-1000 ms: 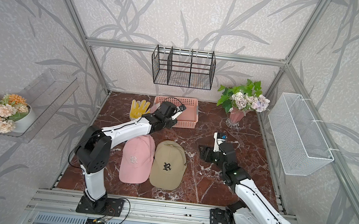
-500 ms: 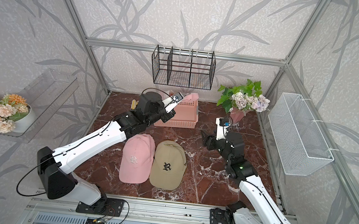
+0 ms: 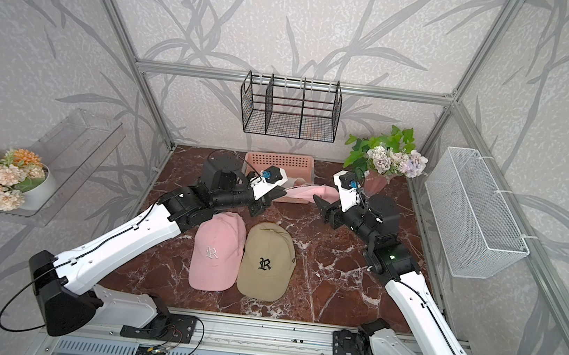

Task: Turn the baseball cap inside out
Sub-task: Turn over the baseball cap.

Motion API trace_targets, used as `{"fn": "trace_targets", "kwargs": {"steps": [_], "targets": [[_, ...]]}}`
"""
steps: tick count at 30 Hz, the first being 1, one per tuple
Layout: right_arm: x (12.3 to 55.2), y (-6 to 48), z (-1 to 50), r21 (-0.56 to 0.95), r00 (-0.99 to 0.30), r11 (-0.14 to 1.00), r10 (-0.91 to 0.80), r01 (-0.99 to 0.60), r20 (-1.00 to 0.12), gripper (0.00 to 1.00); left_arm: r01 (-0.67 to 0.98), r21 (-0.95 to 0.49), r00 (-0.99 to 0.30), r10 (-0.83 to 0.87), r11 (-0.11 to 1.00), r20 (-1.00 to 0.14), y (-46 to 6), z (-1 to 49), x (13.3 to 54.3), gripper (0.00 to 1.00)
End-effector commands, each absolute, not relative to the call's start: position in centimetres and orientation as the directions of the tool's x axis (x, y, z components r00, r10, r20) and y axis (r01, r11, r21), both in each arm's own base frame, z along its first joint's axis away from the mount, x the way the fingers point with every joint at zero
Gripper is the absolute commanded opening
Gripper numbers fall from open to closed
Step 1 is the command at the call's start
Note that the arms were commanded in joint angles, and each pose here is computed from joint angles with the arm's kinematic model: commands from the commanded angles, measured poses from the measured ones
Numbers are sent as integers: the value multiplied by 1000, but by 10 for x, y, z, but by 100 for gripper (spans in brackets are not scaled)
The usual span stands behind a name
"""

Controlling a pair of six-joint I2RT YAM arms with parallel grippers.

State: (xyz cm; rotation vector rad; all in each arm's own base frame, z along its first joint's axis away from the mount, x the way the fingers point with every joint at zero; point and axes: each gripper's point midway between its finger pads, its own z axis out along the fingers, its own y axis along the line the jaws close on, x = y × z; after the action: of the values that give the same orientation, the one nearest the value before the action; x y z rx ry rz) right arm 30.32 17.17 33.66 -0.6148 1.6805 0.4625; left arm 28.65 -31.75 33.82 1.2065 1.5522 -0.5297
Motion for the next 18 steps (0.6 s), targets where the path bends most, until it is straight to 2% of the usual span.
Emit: {"fn": "trace_targets", "kwargs": {"steps": [1,6,9,16,18], "targets": [[301,175,335,-66,-131,754,-199,-653,-971,76,926,229,121,338,301,-933,-324,359,262,0],[295,185,322,-49,-160,700,-231,-713,-960,75,939,226,137,320,259,-937,-326,360,254,0],[289,191,316,-40,-167,661,-247,-749,-955,67,939,224,138,312,259,-940,-326,361,256,0],[281,200,309,-36,-158,600,-269,-799,-950,19,955,192,121,297,224,-947,-326,355,261,0],[277,203,312,-34,-149,576,-269,-816,-952,9,956,193,118,309,222,-944,-328,348,264,0]]}}
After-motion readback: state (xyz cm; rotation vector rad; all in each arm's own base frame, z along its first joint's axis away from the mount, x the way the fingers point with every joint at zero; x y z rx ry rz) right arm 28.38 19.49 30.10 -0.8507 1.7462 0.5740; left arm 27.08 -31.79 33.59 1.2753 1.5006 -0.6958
